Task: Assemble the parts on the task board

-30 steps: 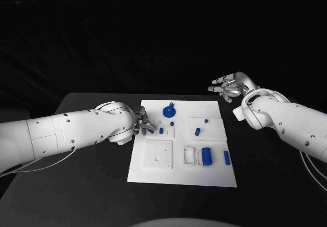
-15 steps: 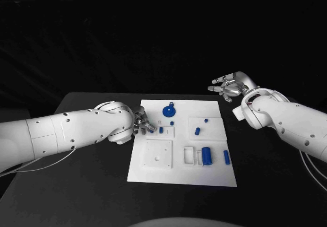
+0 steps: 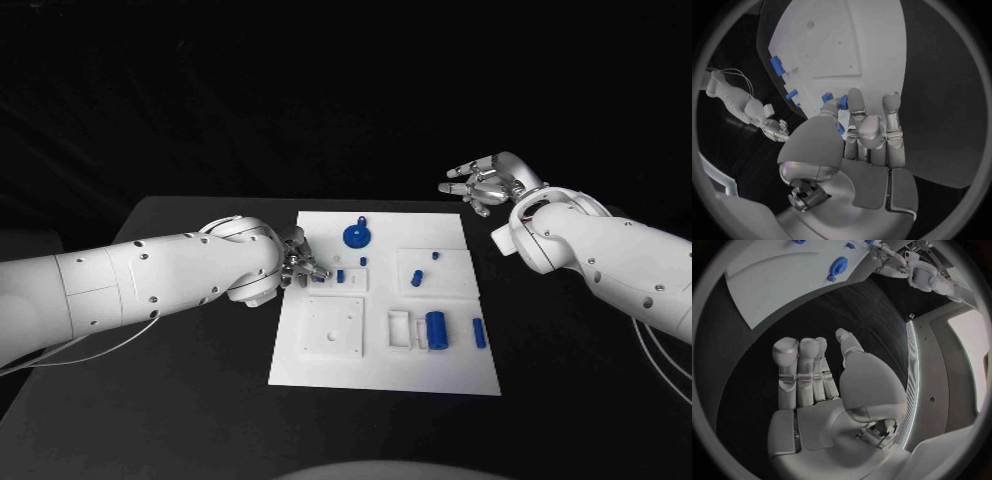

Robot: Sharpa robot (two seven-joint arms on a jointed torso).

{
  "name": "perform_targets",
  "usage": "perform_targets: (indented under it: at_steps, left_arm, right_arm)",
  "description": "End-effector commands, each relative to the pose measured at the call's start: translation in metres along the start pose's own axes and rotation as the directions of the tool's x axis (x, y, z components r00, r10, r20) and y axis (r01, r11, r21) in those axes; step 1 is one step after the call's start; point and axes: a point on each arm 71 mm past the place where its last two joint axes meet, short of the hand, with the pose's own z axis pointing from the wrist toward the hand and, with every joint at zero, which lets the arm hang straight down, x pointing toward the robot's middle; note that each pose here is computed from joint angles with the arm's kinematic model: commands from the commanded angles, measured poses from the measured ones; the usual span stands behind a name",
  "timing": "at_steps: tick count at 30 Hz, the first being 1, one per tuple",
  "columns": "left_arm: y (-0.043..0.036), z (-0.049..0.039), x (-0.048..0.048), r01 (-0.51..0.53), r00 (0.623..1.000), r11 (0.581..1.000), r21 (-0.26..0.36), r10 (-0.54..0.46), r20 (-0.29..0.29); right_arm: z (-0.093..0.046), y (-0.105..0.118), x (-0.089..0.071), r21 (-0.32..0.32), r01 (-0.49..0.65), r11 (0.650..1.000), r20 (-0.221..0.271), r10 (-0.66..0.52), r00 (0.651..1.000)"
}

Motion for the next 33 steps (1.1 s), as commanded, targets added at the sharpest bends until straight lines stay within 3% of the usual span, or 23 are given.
perform_targets:
  at_steps: [1,33]
  left_arm:
    - [0.0018,0.0013,0.0101,-0.013,0.999,1.000,-0.012,0.013,-0.050]
    - [0.0040,0.0032,0.0065,0.000,1.000,1.000,-0.024,-0.001,-0.022]
  right_arm:
    - [-0.0001,0.0012,0.0016,-0.010,-0.002,1.000,-0.012,0.002,1.000]
    - [-0.0014,-0.0016,0.0046,-0.004,-0.005,1.000,-0.018,0.005,1.000]
